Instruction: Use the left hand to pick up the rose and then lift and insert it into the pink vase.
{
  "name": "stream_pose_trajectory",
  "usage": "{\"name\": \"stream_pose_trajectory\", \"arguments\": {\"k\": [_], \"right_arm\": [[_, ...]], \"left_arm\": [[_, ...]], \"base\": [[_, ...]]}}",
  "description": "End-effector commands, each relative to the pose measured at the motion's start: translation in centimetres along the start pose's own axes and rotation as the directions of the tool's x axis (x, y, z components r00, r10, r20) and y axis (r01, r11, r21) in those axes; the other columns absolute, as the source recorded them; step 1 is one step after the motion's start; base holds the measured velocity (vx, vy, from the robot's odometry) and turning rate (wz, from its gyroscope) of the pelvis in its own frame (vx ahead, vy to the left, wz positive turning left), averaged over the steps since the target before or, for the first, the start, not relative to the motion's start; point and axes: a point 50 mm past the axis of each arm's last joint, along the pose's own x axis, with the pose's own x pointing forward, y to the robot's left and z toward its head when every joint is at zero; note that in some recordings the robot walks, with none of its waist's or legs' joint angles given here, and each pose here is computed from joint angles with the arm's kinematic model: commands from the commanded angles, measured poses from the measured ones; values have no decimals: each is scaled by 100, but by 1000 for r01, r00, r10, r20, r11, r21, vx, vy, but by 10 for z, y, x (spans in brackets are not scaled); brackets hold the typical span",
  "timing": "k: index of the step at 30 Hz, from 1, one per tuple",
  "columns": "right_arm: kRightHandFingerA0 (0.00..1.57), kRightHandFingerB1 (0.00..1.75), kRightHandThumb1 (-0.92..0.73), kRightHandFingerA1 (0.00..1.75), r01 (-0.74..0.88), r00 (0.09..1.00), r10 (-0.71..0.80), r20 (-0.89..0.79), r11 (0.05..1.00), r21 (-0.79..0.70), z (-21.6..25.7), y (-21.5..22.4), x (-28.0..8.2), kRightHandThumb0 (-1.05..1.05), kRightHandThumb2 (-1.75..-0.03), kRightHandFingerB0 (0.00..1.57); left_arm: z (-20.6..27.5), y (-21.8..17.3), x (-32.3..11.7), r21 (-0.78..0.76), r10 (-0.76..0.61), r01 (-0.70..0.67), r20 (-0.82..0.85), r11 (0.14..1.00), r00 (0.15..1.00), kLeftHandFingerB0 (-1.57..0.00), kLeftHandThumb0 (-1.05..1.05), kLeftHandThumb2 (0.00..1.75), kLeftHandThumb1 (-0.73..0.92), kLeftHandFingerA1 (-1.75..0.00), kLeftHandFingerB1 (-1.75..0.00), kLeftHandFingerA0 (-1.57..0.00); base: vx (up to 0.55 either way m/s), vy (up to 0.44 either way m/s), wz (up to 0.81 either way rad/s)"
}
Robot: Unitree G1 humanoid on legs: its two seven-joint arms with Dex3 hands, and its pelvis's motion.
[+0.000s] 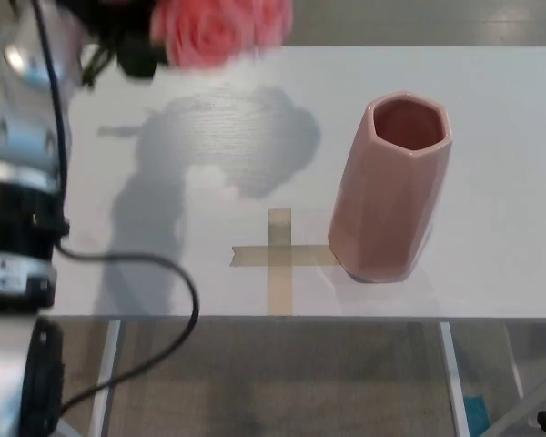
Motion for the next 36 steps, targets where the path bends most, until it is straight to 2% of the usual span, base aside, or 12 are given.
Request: {"name": "stream_pose_trajectory", "arguments": {"k": [1, 4, 5, 6, 9, 10, 17, 21, 22, 24, 32, 36], "right_arm": [[61, 47, -64, 51, 10, 1000, -10, -18, 1000, 13, -2, -3, 0, -20, -58, 54], [61, 47, -64, 51, 10, 1000, -10, -18, 1000, 13, -2, -3, 0, -20, -58, 54], [61, 47, -64, 51, 11, 1000, -11, -18, 1000, 12, -2, -3, 0, -20, -58, 54], [61, 47, -64, 51, 12, 1000, -12, -18, 1000, 10, -1, -3, 1, -20, -58, 54], [61, 47, -64, 51, 12, 1000, -12, -18, 1000, 10, -1, -3, 1, -20, -58, 54], [61, 47, -64, 51, 13, 1000, -13, -17, 1000, 8, -1, -3, 0, -21, -58, 54], [61, 47, -64, 51, 9, 1000, -9, -13, 1000, 6, -1, -3, 1, -21, -58, 54], [61, 47, -64, 51, 13, 1000, -13, -15, 1000, 3, -1, -3, 1, -21, -58, 54], [61, 47, -64, 51, 14, 1000, -14, -15, 1000, 5, 0, -3, 1, -21, -58, 54], [61, 47, -64, 51, 15, 1000, -15, -13, 1000, 7, 1, -3, 1, -21, -58, 54], [62, 48, -64, 51, 16, 1000, -16, -9, 1000, 6, 1, -4, 1, -21, -58, 55], [62, 48, -64, 51, 15, 1000, -15, -10, 1000, 2, 2, -3, 2, -21, -58, 55]], "left_arm": [[23, 4, 9, -214, -26, 31, 27, 976, 999, -69, -17, 66, 84, -146, -114, -83], [23, 4, 9, -221, -28, 33, 26, 975, 999, -69, -17, 66, 84, -146, -114, -83], [36, 5, 13, -288, -28, 41, 47, 957, 998, -77, -18, 69, 81, -141, -107, -94], [55, 5, 18, -383, -35, 64, 82, 922, 996, -77, -18, 69, 81, -141, -107, -94], [55, 5, 18, -388, -36, 64, 78, 920, 996, -77, -18, 69, 81, -141, -107, -94], [71, 3, 19, -403, -58, 99, 112, 910, 992, -81, -17, 68, 81, -137, -101, -100], [96, -4, 18, -450, -118, 171, 143, 877, 983, -81, -18, 64, 83, -140, -97, -96], [108, -7, 16, -516, -141, 201, 153, 833, 978, -80, -18, 66, 81, -141, -99, -92], [115, -8, 15, -547, -149, 208, 151, 811, 977, -82, -18, 66, 80, -141, -94, -102], [128, -11, 14, -598, -169, 226, 151, 769, 974, -83, -17, 66, 80, -143, -87, -105], [149, -14, 8, -714, -225, 280, 174, 642, 959, -84, -21, 66, 81, -146, -76, -107], [158, -17, 4, -742, -250, 296, 176, 602, 952, -83, -25, 67, 80, -143, -64, -106]], "base": [[0, 0, 0], [0, 0, 0], [0, 0, 0], [0, 0, 0], [0, 0, 0], [0, 0, 0], [0, 0, 0], [0, 0, 0], [0, 0, 0], [0, 0, 0], [0, 0, 0], [0, 0, 0]]}}
